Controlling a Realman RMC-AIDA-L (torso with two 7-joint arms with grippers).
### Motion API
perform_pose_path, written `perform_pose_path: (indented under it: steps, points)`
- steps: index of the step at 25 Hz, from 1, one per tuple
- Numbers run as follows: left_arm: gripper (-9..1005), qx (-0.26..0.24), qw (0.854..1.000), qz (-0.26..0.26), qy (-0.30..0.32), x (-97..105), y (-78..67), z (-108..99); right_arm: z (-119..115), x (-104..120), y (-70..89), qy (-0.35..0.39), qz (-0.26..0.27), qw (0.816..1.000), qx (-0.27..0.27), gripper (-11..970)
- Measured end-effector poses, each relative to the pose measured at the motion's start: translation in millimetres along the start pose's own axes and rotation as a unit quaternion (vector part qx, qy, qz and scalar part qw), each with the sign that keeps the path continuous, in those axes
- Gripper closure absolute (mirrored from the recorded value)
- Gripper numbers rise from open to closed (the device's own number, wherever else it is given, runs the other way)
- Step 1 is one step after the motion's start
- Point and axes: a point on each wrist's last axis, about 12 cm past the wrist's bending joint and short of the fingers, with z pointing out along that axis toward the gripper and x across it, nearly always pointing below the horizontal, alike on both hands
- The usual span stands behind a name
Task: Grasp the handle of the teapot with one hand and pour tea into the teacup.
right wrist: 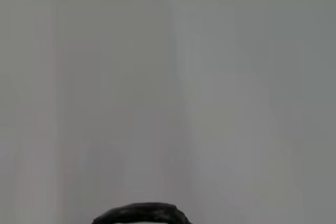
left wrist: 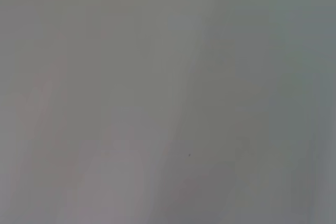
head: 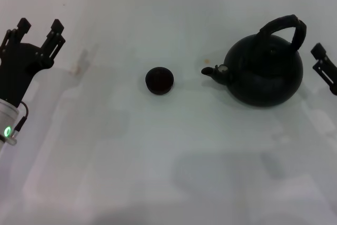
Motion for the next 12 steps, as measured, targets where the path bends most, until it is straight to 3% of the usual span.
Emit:
perform_pose_path:
  steps: [12]
  points:
    - [191, -0.005, 1.000, 0.001, 0.002, 1.3, 1.7, -3.9, -3.2, 0.6, 1.2, -0.007, -0.017, 0.999, 0.032, 85]
